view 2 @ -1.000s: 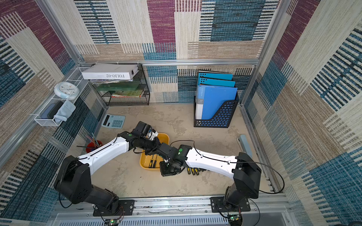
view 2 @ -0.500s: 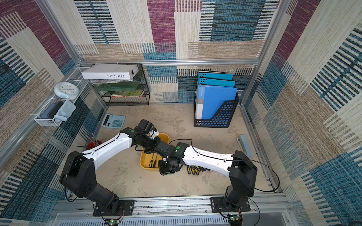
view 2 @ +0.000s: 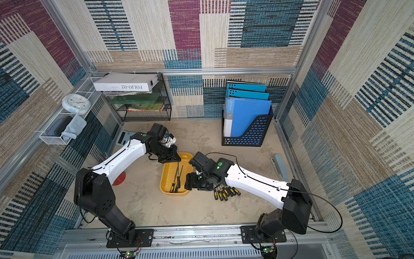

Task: Put the file tool into the storage box
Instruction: Place the file tool in the storage box.

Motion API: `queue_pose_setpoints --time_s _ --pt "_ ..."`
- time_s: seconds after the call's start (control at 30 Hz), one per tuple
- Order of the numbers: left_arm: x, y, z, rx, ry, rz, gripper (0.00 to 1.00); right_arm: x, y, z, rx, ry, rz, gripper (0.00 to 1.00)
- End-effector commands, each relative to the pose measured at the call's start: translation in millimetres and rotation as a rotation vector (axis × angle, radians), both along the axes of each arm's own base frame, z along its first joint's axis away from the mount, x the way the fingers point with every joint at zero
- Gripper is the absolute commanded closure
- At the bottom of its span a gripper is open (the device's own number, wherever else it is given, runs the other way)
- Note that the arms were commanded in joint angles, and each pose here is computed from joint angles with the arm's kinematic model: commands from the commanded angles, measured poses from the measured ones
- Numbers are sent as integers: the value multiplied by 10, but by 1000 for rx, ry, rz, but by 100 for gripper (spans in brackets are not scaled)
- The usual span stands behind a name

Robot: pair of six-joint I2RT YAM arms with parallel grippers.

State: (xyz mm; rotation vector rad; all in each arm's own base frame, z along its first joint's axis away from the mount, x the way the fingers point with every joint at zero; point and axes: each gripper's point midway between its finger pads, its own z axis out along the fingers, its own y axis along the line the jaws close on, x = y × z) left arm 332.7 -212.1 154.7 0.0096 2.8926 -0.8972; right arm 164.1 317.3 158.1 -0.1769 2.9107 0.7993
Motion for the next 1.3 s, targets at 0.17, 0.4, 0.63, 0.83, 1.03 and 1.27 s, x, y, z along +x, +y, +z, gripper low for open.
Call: queue_pose_setpoints --time_s 0.17,0.4,0.63,0.83,1.03,1.27 --pt "108 7 -421 102 -6 -70 100 53 -512 -291 -118 64 -166 26" --pt "82 40 -804 145 30 -56 100 -2 -659 -585 -258 129 -117 29" --pt "-40 82 -1032 173 67 -67 100 -29 -767 -810 -383 166 -74 34" --pt "-117 79 -1073 172 86 -62 90 -92 -854 -999 -435 193 -57 39" --pt "-156 72 -1062 166 92 -56 73 -84 -889 -1132 -471 195 -37 44" --pt "-188 43 -906 137 84 -54 69 -24 -863 -1257 -503 188 -8 52"
